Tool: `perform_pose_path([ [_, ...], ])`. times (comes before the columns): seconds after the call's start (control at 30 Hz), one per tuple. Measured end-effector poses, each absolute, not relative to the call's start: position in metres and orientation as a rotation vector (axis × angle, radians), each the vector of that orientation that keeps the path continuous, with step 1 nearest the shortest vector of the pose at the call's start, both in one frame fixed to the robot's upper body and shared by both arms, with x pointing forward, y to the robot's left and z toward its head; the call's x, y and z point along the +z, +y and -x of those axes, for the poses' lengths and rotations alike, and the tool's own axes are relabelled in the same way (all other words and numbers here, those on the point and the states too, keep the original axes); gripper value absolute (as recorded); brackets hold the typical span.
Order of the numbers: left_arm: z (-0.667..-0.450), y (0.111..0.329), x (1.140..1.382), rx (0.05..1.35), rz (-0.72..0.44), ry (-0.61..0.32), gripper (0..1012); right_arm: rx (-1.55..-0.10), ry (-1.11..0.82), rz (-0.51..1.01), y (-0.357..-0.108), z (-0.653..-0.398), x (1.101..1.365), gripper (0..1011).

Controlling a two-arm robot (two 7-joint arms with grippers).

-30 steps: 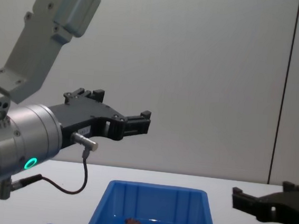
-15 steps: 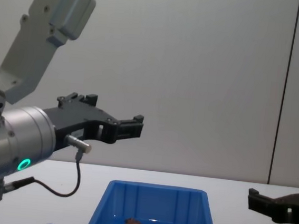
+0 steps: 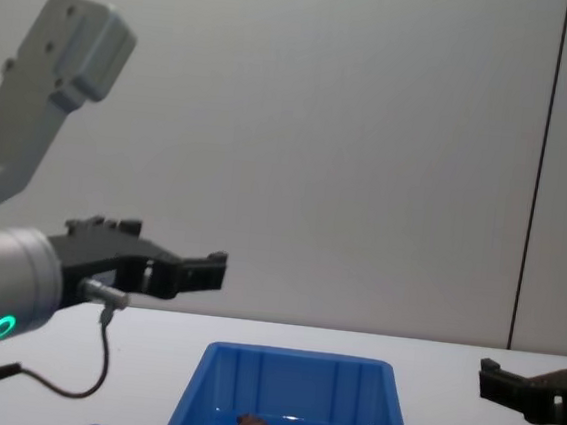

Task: Pick up the two dolls from the table and place them into the box.

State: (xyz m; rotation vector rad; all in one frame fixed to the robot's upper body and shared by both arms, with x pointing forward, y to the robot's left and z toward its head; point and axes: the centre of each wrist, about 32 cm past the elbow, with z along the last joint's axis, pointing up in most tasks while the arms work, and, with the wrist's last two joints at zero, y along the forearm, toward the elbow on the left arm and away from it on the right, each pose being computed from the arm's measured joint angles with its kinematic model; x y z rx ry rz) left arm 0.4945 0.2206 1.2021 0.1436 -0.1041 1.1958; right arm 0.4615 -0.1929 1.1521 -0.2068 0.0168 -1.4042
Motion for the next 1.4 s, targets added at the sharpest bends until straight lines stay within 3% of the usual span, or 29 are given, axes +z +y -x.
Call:
perform_pose_path([
  [0.63, -0.503, 0.25, 1.179, 1.253, -0.201, 0.088, 1001, -1.41, 0.016, 0.208, -0.194, -0.461, 1.152, 1001],
  [1.4, -0.509, 0.265, 1.152, 1.252, -0.274, 0.215, 1001, -1.411, 0.016, 0.208, -0.194, -0.461, 1.152, 1001],
])
